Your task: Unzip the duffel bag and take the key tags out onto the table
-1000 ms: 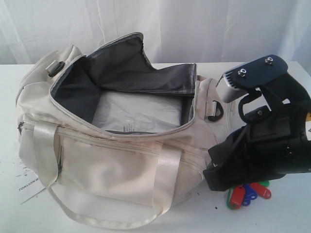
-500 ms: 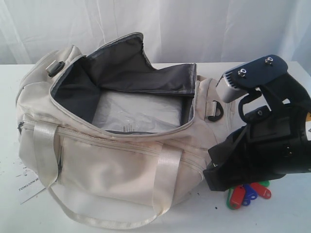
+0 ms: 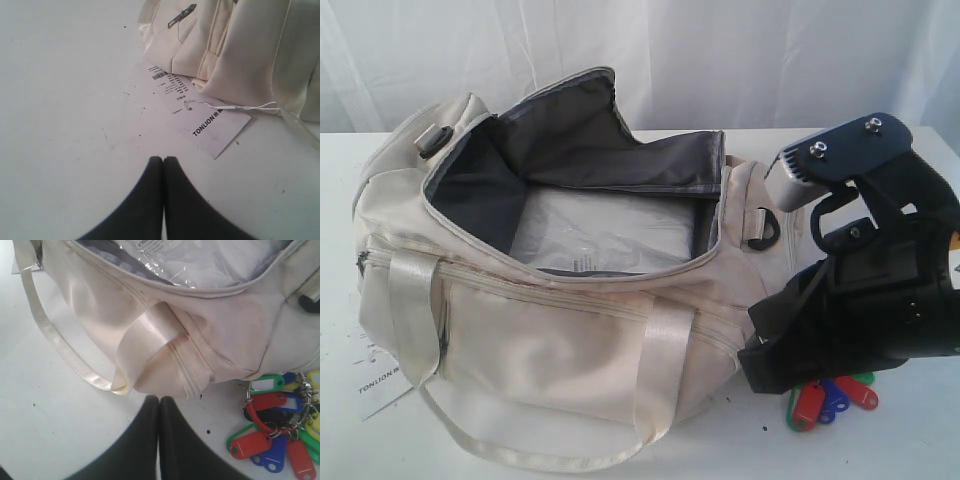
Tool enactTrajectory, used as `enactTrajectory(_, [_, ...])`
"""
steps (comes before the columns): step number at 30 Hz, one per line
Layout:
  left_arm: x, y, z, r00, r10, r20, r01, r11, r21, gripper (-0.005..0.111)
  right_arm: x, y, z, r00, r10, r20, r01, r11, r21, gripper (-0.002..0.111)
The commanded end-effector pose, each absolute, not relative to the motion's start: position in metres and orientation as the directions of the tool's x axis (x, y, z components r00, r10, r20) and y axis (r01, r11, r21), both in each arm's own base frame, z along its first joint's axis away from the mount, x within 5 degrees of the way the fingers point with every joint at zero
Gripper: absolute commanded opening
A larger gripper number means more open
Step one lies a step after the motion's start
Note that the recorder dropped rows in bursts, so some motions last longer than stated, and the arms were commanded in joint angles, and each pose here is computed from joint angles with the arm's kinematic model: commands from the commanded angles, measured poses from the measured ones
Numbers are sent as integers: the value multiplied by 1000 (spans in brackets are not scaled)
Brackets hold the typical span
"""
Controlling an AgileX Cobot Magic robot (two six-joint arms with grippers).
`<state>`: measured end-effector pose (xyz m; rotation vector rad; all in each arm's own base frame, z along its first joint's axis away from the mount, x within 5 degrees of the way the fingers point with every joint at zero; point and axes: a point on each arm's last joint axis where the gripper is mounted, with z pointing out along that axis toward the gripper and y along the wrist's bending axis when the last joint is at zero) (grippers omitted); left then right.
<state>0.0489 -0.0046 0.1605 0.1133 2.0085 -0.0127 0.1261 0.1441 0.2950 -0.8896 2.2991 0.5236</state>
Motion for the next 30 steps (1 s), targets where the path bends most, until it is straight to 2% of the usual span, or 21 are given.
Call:
enactTrajectory(1, [48, -4, 158, -437, 70, -897, 81, 996, 38, 0, 126, 143, 296, -574, -465, -674, -711, 692, 128, 0])
enactTrajectory(30, [48, -4, 158, -437, 80, -896, 80, 996, 50, 0, 126, 143, 296, -574, -465, -674, -711, 692, 128, 0])
